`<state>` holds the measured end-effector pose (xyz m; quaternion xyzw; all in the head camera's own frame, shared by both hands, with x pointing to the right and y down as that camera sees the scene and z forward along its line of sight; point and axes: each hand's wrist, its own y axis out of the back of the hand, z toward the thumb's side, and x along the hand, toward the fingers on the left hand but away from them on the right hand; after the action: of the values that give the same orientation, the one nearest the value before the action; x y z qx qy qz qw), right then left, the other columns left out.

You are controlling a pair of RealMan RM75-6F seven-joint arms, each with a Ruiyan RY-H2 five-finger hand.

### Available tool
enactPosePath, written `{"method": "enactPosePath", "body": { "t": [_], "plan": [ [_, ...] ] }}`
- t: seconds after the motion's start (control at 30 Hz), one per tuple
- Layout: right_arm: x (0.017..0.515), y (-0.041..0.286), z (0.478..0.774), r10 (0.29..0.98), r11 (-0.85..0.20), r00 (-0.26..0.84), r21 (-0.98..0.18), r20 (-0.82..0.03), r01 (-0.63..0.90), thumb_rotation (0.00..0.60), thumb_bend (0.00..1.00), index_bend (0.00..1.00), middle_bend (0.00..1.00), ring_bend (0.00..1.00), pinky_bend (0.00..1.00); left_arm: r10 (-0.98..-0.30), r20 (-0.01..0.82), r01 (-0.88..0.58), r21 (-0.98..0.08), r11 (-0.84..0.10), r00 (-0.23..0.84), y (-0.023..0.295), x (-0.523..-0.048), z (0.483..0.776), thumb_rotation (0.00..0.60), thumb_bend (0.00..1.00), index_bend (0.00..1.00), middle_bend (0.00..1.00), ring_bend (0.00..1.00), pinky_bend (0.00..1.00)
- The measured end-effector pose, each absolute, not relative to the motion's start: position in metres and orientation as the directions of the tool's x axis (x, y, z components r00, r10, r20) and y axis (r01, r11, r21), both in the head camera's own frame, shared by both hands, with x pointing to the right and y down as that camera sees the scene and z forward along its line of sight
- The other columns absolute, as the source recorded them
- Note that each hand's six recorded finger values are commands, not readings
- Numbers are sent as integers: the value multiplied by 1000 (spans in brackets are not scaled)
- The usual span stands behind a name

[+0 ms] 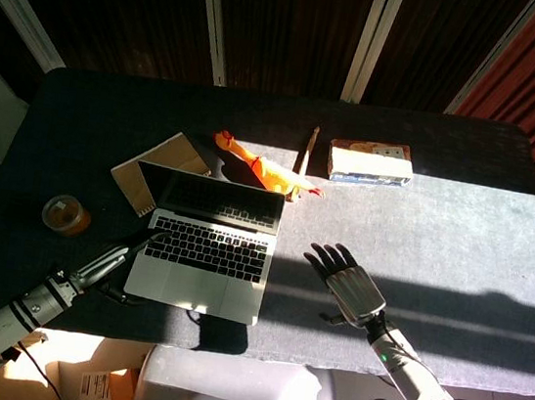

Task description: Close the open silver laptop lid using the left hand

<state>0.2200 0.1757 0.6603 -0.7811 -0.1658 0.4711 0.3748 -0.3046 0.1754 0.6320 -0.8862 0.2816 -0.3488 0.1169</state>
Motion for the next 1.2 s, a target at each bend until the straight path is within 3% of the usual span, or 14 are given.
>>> {"method": "enactPosePath", "body": {
  "t": [0.27,0.47,0.57,0.77,0.9,1.2],
  "plan": [
    [243,183,653,627,-657,463,-744,-627,-118,600,88,0,0,0,0,-647,494,-462,-454,-761,580,159,-302,623,600,207,0,131,66,202],
    [296,197,642,632,-679,375,-718,-679,-156,600,88,0,0,0,0,-775,275,-499,-634,-591,569,119,-288,594,600,283,9,136,23,122],
    [322,207,636,627,-696,335,-699,-703,-163,600,88,0,0,0,0,-798,199,-491,-697,-523,569,100,-278,588,600,330,10,127,23,121],
    [370,236,624,594,-744,245,-639,-766,-193,600,88,0,0,0,0,-789,183,-406,-776,-482,587,80,-250,613,600,384,12,103,23,120],
    [401,253,613,599,-752,200,-631,-775,-192,600,88,0,0,0,0,-787,205,-377,-790,-484,582,68,-233,639,600,472,25,105,23,118],
    [444,279,593,602,-761,138,-617,-787,-200,600,88,0,0,0,0,-804,210,-352,-817,-457,556,50,-220,664,600,502,112,216,72,108]
  ]
}}
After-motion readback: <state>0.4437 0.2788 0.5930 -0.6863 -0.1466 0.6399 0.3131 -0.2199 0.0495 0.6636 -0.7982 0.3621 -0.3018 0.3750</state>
